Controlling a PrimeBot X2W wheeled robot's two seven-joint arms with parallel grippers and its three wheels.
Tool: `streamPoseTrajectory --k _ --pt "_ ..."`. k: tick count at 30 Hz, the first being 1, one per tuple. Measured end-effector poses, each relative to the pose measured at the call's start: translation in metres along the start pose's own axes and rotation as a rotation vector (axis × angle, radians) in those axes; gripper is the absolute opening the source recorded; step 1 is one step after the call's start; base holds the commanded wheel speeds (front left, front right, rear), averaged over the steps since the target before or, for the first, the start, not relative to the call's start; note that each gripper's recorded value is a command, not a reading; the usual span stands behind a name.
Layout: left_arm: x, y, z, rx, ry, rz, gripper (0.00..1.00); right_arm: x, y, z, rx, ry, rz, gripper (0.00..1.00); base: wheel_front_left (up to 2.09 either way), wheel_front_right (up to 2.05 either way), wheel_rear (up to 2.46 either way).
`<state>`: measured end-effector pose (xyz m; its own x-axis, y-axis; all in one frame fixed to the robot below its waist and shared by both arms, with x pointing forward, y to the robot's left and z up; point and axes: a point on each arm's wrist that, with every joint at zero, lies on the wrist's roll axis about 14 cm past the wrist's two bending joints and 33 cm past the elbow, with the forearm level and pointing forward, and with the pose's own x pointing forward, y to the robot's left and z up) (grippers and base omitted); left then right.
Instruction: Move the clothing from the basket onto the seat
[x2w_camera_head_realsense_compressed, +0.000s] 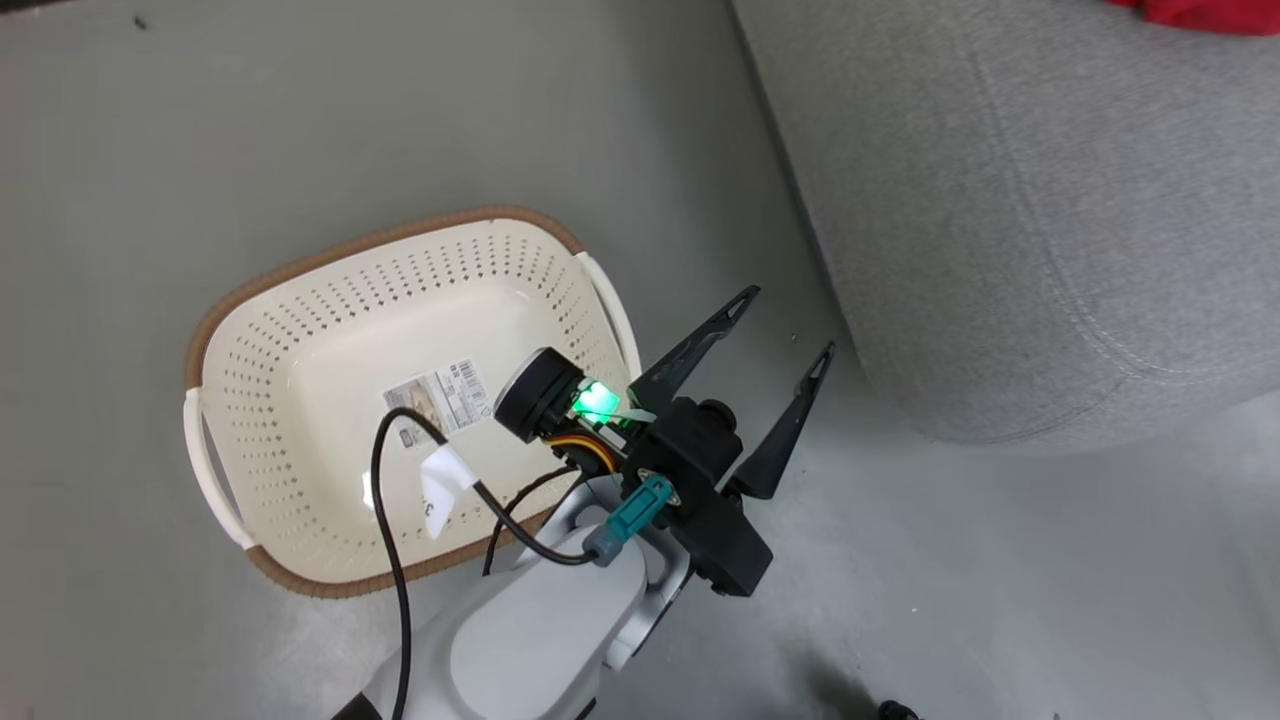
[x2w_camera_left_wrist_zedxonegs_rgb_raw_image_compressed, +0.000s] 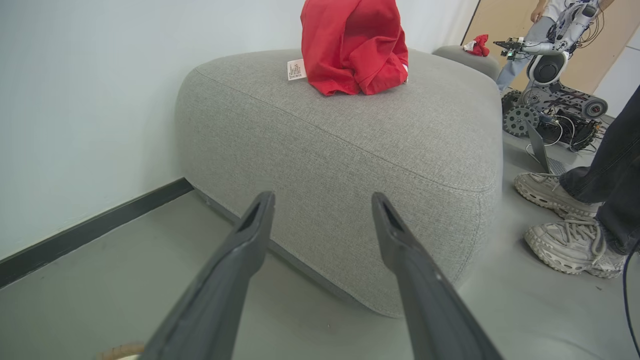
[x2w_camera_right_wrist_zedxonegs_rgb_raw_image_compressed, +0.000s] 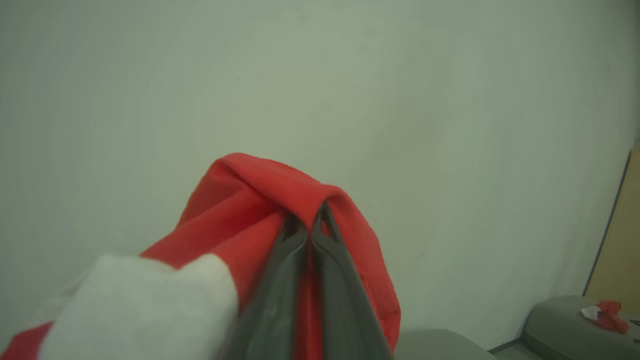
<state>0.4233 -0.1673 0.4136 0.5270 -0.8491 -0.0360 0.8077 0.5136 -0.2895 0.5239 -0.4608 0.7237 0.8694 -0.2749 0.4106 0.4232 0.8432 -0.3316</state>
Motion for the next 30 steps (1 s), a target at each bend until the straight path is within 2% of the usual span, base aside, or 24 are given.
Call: streamPoseTrajectory --k 8,12,21,27,28,29,30 --pt "-0.004 0.013 -0.014 -0.032 0.019 0.016 1.0 0.024 -0.008 -0.024 -0.006 0.034 -0.062 0.0 0.0 0.0 0.0" --pt "-0.009 0.019 -0.024 -0.057 0.038 0.029 1.0 0.024 0.002 -0.064 -0.002 0.122 -0.066 0.0 0.0 0.0 0.0" --pt "-0.015 0.039 -0.044 -0.101 0.072 0.074 1.0 0.009 0.073 -0.158 0.089 0.313 0.01 0.0 0.0 0.0 0.0" --pt "-0.018 0.05 -0.051 -0.132 0.081 0.099 1.0 -0.002 0.107 -0.197 0.141 0.398 0.043 0.0 0.0 0.0 0.0" --pt "-0.019 0.052 -0.052 -0.134 0.083 0.105 1.0 -0.008 0.115 -0.206 0.157 0.424 0.049 0.2 0.0 0.0 0.0" --pt "-0.019 0.053 -0.053 -0.137 0.085 0.11 1.0 -0.011 0.123 -0.212 0.167 0.44 0.06 0.54 0.0 0.0 0.0" --pt "-0.019 0.055 -0.053 -0.137 0.085 0.113 1.0 -0.012 0.128 -0.214 0.164 0.446 0.076 1.0 0.0 0.0 0.0"
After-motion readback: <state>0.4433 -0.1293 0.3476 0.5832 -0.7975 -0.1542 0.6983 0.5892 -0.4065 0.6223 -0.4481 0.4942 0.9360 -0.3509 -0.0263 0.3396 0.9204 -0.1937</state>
